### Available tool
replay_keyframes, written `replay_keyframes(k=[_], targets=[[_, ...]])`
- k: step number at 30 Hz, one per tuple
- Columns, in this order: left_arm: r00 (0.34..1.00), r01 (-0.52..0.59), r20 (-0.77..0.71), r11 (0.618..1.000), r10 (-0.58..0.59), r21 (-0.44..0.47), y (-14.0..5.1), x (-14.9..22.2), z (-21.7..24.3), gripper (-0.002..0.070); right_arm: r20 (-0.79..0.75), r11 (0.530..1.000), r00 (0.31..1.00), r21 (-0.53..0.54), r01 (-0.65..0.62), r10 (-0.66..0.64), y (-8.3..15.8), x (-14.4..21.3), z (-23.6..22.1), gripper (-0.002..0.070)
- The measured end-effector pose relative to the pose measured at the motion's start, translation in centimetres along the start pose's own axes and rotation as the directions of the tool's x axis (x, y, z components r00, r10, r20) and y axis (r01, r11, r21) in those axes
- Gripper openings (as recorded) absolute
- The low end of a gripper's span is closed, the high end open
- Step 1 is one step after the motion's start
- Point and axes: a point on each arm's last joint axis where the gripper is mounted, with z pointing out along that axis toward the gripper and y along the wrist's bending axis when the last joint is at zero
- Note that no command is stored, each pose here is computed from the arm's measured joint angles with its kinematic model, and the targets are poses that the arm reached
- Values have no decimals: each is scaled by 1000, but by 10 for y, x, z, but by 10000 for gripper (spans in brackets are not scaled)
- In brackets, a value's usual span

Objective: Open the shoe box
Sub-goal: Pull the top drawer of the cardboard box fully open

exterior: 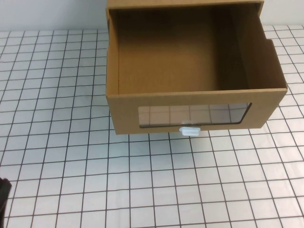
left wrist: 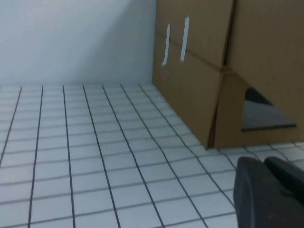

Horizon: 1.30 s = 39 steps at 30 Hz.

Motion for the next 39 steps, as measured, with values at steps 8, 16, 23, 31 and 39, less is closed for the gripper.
replay_keyframes(k=[8, 16, 23, 31, 39], targets=[[994, 22, -105, 1000, -20, 20, -2, 19, 0, -3, 22, 999, 999, -23, -27, 28, 2, -1, 0, -13], [991, 25, -132, 999, -21, 28, -2, 21, 0, -3, 23, 999, 999, -26, -33, 34, 2, -1, 0, -13], [991, 25, -134, 999, -21, 28, -2, 22, 0, -3, 23, 999, 999, -26, -33, 34, 2, -1, 0, -13], [991, 25, -135, 999, -21, 28, -3, 22, 0, -3, 24, 999, 999, -24, -26, 27, 2, -1, 0, -13], [991, 25, -135, 999, -21, 28, -3, 22, 0, -3, 34, 994, 999, 105, 30, -34, -14, 20, -4, -13]])
